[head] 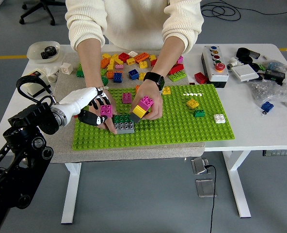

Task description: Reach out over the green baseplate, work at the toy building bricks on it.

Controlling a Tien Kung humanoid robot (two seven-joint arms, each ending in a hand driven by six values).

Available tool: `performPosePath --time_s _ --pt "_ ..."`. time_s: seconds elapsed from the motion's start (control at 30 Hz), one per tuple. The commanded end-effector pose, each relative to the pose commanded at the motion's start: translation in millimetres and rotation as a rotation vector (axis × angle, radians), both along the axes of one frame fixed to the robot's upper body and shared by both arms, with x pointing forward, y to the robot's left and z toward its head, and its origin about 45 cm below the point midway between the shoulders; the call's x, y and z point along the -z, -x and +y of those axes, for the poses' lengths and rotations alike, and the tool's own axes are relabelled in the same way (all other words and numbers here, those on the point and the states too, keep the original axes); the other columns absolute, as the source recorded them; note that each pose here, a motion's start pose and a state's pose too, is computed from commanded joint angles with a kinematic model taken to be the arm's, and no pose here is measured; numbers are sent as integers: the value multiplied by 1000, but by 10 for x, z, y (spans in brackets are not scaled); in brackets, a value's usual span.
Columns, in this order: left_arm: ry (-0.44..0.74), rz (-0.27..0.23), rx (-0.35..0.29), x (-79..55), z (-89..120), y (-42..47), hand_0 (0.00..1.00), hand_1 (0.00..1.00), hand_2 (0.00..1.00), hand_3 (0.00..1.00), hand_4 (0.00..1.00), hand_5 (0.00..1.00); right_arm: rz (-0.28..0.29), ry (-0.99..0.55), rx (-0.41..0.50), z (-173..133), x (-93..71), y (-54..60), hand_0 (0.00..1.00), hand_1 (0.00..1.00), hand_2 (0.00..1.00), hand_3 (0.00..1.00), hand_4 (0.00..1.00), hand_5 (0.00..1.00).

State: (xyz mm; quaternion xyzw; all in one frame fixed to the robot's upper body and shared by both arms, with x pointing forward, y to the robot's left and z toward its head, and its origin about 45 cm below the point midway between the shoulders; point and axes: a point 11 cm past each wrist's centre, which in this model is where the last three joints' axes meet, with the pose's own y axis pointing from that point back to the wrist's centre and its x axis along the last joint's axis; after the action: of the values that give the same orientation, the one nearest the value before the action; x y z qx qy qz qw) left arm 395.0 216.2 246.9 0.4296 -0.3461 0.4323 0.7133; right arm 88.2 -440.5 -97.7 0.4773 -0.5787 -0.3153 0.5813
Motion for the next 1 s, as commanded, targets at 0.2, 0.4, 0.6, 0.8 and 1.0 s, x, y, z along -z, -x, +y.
performPosePath --time_s 0.2,0.4,0.6,0.8,1.0 --pt "0 1 1 2 -2 1 597 553 527 538 615 76 0 -1 0 2 1 3 743 646 687 648 860 539" --pt "0 2 2 2 -5 -1 597 554 528 538 617 77 -1 -2 1 3 1 -2 743 645 687 646 860 539" --pt "-1 6 4 13 -8 2 596 554 528 538 619 77 0 -2 -2 6 2 -3 743 646 687 646 859 538" --pt "-1 11 4 31 -4 6 598 554 528 538 616 79 2 -2 -5 4 1 -2 743 645 687 645 859 538" --pt "-2 10 4 33 -1 9 598 554 527 538 615 79 5 -2 -8 5 3 4 744 645 687 644 859 537"
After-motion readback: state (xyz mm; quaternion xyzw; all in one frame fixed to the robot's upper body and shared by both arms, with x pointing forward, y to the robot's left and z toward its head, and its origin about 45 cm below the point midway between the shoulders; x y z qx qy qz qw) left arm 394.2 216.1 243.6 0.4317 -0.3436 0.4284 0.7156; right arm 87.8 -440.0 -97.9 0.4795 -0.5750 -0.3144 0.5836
